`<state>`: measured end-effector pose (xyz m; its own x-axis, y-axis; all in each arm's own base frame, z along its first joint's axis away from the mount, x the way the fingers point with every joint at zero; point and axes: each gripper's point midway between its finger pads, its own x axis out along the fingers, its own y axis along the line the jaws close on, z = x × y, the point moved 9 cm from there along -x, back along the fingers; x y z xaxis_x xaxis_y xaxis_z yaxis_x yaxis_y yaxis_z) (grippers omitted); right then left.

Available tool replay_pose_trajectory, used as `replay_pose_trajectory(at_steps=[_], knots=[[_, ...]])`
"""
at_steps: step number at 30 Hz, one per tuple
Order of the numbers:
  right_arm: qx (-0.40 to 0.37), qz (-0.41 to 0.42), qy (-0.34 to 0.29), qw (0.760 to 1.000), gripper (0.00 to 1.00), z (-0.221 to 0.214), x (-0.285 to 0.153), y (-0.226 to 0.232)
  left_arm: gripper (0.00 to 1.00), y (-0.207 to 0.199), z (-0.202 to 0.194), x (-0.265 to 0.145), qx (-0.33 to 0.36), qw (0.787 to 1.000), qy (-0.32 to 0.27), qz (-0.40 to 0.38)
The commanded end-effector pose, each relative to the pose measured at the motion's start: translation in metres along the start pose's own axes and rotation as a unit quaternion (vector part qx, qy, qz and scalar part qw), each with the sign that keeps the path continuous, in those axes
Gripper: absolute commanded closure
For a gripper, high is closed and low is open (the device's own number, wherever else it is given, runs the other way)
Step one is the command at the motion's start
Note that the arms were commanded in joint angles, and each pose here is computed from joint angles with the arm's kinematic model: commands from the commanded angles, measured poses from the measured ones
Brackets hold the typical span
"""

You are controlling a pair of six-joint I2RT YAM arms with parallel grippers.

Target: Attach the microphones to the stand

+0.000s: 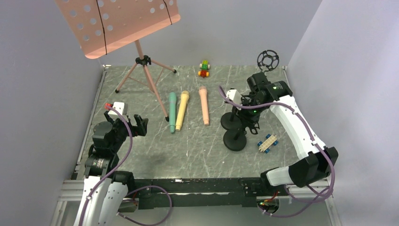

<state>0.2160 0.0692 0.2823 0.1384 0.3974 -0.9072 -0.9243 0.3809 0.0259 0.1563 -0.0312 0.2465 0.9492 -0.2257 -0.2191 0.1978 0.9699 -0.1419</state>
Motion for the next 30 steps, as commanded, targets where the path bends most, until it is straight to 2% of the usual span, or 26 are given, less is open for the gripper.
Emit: replay_pose_trajectory(at_steps=[1,11,18,20,22,30], knots=[[-0.030,0.027,-0.041,0.998,0.89,0.028,-0.003,0.024,0.01,-0.001,0.016,0.000,0.008,0.999,-0.031,-0.005],[-0.136,0.062,-0.029,0.988,0.90,0.093,0.045,0.064,0.01,-0.001,0.015,0.001,0.006,1.000,-0.030,-0.003],[-0.157,0.075,-0.022,0.984,0.88,0.117,0.070,0.077,0.01,-0.002,0.015,0.001,0.006,1.000,-0.029,-0.006],[-0.158,0.080,-0.021,0.984,0.84,0.119,0.075,0.080,0.01,-0.002,0.015,0.001,0.006,1.000,-0.029,-0.008],[-0.156,0.081,-0.023,0.984,0.70,0.121,0.077,0.081,0.01,-0.002,0.015,0.001,0.006,0.999,-0.030,-0.011],[-0.155,0.077,-0.039,0.984,0.49,0.127,0.066,0.082,0.01,-0.004,0.016,0.001,0.006,0.999,-0.032,-0.021]])
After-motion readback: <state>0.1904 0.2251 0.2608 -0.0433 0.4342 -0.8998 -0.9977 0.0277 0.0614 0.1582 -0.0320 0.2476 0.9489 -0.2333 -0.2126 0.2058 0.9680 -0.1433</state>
